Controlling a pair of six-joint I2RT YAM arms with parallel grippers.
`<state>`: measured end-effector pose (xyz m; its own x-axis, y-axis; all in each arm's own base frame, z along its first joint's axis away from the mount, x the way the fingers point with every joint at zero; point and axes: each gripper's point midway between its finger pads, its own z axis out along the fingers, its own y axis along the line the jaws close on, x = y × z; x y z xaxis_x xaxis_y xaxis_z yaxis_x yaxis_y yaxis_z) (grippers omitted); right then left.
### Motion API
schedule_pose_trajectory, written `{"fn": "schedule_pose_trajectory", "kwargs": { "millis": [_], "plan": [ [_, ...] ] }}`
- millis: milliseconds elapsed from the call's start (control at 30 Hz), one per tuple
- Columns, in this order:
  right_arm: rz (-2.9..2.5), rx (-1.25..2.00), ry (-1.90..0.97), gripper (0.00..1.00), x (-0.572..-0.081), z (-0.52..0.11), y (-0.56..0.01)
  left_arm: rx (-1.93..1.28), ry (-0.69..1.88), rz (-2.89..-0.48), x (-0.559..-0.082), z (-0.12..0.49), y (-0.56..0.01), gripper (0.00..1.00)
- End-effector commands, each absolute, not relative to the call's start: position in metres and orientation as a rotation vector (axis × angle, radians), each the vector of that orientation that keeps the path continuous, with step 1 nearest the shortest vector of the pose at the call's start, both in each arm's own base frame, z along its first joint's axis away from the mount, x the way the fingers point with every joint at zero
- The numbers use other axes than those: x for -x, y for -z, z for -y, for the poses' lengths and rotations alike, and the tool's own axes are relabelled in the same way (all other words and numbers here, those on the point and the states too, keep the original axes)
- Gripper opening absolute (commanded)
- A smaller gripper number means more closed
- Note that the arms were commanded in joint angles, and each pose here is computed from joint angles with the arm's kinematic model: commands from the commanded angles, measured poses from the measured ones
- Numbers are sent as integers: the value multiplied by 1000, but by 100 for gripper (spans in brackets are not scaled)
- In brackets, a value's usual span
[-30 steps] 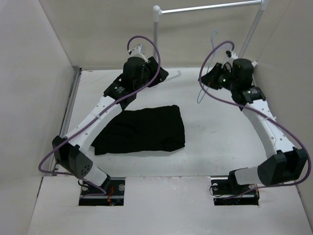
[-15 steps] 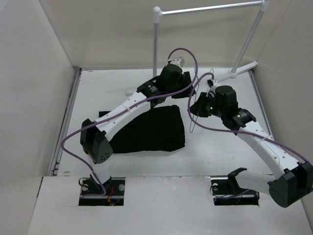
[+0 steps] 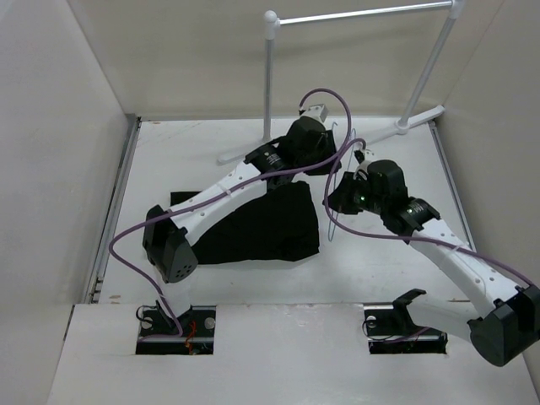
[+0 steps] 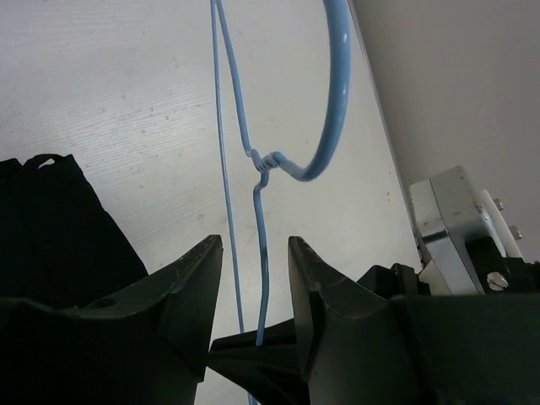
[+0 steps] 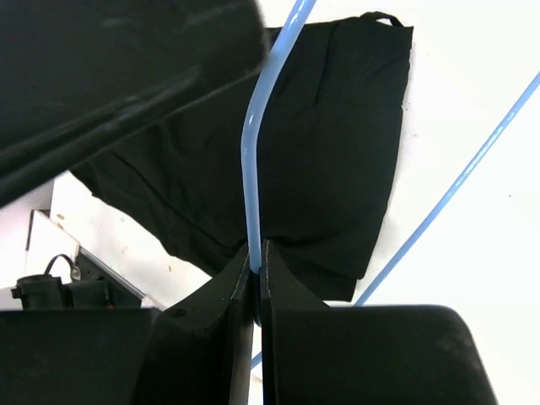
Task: Place the trousers on the hanger
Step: Pick up the hanger from the clothesline, then place the trousers on the hanger.
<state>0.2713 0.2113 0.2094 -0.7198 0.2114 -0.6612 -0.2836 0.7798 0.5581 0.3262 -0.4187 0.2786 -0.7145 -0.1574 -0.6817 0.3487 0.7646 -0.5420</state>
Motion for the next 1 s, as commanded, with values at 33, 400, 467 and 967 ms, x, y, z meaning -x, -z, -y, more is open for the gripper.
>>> {"fn": "schedule_pose_trajectory", "kwargs": {
  "millis": [33, 400, 467, 967],
  "plan": [
    [-2153, 71, -869, 10, -269, -216, -225, -142, 866, -2162, -333, 429, -284, 30],
    [-2193, 40, -872, 11, -248, -210, -211, -61, 844, -2190, -337, 426, -260, 6],
    [-2212, 18, -840, 15, -243, -201, -206, -46, 832, -2188, -335, 423, -259, 3],
    [-2195, -155, -877, 10, -239, -178, -189, 208, 963, -2111, -305, 415, -218, 0]
  ]
}}
